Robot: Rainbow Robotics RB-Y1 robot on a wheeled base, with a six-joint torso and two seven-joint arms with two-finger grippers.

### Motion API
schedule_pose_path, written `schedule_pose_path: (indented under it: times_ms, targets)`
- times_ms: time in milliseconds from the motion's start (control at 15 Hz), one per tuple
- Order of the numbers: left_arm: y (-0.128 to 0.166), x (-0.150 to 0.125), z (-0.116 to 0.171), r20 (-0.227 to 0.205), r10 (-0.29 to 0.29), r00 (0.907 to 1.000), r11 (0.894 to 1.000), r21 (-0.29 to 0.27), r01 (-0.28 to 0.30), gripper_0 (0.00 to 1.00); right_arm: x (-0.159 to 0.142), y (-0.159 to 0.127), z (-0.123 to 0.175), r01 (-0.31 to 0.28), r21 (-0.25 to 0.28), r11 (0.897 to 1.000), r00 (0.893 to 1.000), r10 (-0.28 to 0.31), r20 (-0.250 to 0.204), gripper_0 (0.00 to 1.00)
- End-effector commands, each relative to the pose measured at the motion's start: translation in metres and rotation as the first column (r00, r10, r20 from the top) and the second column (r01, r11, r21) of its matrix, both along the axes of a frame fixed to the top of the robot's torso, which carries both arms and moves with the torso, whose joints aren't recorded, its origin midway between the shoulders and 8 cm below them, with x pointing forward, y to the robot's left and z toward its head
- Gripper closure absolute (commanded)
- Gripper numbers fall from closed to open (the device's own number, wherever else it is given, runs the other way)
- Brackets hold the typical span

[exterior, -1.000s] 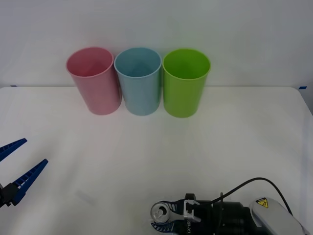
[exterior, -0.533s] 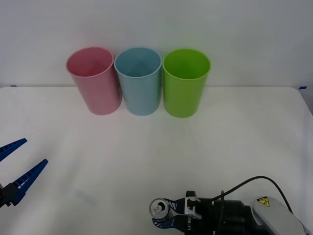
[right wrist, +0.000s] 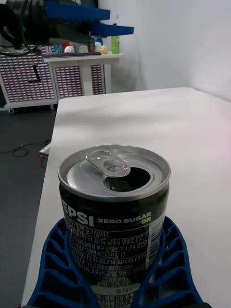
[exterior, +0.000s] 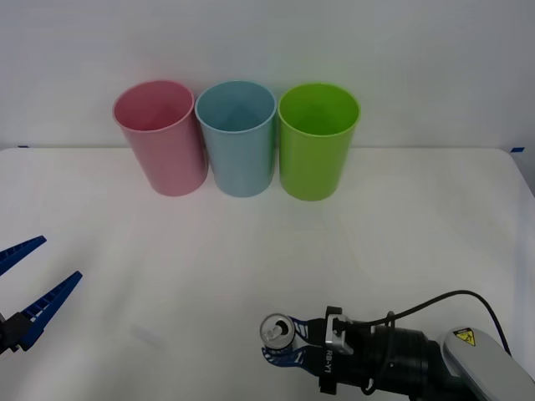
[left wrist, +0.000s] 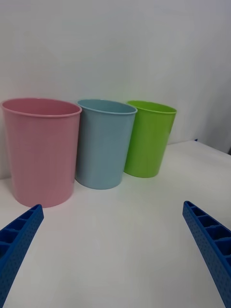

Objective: Grasp the object on the table and drop it into the matching bin: aluminum can to the light blue bin, PET bottle to the pink bin.

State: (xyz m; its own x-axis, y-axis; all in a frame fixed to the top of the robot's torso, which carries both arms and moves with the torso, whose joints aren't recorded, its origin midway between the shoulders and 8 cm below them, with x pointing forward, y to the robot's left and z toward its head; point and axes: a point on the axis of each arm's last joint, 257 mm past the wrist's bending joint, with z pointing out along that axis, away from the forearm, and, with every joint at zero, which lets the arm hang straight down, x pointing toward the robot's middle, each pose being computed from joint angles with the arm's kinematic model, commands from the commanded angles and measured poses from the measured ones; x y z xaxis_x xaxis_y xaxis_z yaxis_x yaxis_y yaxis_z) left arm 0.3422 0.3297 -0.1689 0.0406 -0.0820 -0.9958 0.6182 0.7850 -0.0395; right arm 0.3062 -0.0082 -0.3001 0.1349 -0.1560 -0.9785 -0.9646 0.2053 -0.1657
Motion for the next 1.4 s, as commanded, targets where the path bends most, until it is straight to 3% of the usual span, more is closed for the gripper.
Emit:
schedule_pose_path:
  times_ms: [67, 200, 467, 1067, 1400]
  targets:
    - [0.000, 0.000, 0.000, 0.000, 0.000, 1.0000, 1.000, 0.000, 0.000, 0.00, 0.012, 0.002, 0.026, 0.032, 0.044, 0.999, 0.999, -0.033, 0.020, 1.00]
    - [0.000, 0.000, 0.000, 0.000, 0.000, 1.0000, 1.000, 0.000, 0.000, 0.00, 0.020, 0.003, 0.049, 0.054, 0.081, 0.995, 0.999, -0.054, 0.000, 1.00]
    - [0.000, 0.000, 0.000, 0.000, 0.000, 1.0000, 1.000, 0.000, 0.000, 0.00, 0.046, 0.005, 0.104, 0.148, 0.164, 0.975, 0.989, -0.149, -0.007, 1.00]
    - [0.000, 0.000, 0.000, 0.000, 0.000, 1.0000, 1.000, 0.000, 0.000, 0.00, 0.103, -0.003, 0.209, 0.277, 0.333, 0.901, 0.960, -0.272, -0.063, 1.00]
    - [0.000, 0.000, 0.000, 0.000, 0.000, 1.0000, 1.000, 0.000, 0.000, 0.00, 0.148, -0.009, 0.255, 0.356, 0.387, 0.851, 0.932, -0.353, -0.082, 1.00]
